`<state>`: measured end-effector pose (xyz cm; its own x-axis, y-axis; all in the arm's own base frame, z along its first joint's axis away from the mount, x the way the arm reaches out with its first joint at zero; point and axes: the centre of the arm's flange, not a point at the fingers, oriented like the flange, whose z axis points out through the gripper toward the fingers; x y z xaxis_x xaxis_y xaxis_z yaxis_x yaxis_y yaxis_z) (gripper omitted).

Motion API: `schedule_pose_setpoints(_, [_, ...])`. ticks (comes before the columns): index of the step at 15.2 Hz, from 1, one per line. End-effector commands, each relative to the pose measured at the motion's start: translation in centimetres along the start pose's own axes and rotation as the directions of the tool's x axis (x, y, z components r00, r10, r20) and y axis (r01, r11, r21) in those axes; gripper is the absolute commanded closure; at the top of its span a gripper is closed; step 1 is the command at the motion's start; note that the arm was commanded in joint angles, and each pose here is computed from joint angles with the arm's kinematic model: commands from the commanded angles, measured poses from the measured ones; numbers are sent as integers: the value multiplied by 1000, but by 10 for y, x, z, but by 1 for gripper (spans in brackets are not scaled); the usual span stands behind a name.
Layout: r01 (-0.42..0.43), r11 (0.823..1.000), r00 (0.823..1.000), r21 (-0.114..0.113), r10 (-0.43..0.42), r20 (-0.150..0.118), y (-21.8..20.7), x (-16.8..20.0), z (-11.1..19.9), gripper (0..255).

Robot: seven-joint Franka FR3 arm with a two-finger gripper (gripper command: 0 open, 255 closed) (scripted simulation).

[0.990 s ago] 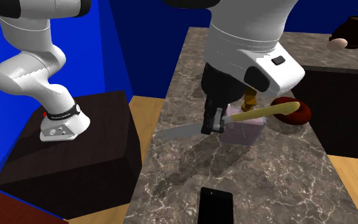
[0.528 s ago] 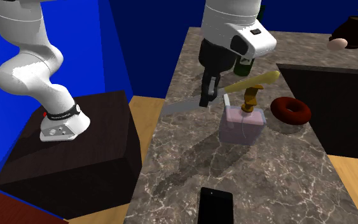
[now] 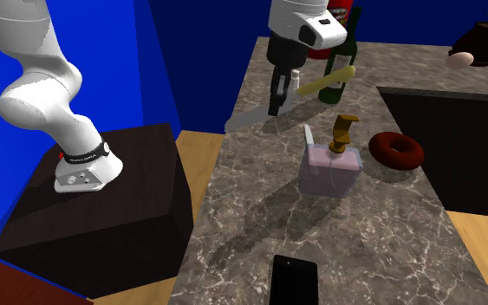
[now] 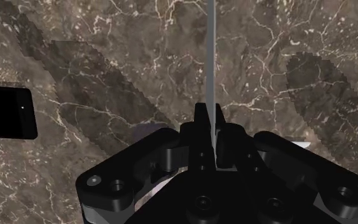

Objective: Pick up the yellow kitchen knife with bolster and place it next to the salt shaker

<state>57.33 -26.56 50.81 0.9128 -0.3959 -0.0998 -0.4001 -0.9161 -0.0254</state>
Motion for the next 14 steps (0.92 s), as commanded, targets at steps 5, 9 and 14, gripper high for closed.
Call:
schedule_pose_setpoints(5, [-1, 1000, 1000, 0, 1, 0, -80, -10, 1, 255])
schedule_pose_setpoints(9, [-1, 1000, 1000, 0, 1, 0, -132, -16, 3, 255])
schedule_pose_setpoints(14, [-1, 1000, 1000, 0, 1, 0, -197, -25, 5, 255])
